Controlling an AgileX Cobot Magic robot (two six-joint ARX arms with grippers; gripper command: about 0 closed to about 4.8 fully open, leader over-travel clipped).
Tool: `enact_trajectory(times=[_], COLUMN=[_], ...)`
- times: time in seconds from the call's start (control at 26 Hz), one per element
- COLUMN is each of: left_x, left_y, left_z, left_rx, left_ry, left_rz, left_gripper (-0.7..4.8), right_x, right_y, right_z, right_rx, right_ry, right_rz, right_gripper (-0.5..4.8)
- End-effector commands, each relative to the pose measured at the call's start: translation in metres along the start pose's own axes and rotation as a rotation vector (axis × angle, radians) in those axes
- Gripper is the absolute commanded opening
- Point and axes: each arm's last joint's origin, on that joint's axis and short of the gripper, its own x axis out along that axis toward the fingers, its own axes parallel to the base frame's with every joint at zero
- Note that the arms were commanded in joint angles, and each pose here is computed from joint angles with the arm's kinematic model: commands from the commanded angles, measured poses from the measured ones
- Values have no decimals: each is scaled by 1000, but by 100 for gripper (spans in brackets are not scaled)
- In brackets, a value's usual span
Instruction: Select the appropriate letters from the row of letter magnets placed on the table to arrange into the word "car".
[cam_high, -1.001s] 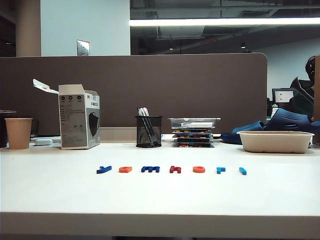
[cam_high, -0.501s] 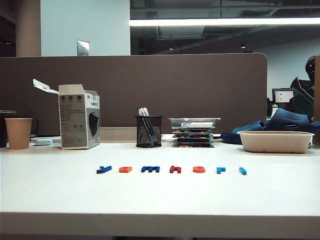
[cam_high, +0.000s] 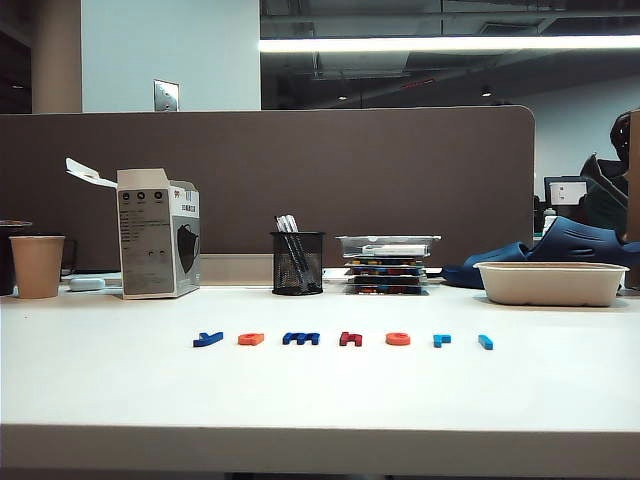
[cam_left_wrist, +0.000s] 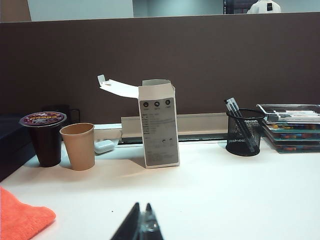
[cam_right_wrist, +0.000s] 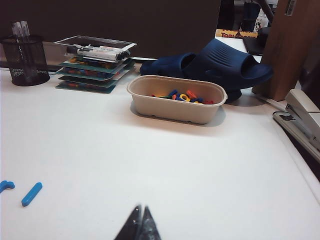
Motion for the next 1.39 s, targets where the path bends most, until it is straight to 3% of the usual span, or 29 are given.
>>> enact_trajectory(times=[0.04,0.27,0.62,0.92,1.16,1.23,1.39], left_x=[0,-2,-20,-41,-25,-14,15], left_y=[0,0,-2,-3,1,2,5], left_z=[2,20,77,129,193,218,262], left_rx=[-3,-2,-21,-206,-289,-300,-383], left_ry=[-16,-23,28,56,125,158,333], left_rz=[0,-52,-266,-431,-488,-486,-495], left_gripper=[-5,-5,-5,-5,-5,-5,-5], right_x=[0,0,0,0,0,0,0], right_y=[0,0,0,0,0,0,0], right_z=[0,0,0,0,0,0,0], right_rx=[-3,-3,-3,-3,-3,-3,-3], right_ry=[-16,-16,-16,-16,-15,-14,-14], right_rz=[-1,-1,0,-1,-1,-1,-1], right_gripper=[-5,-5,-5,-5,-5,-5,-5])
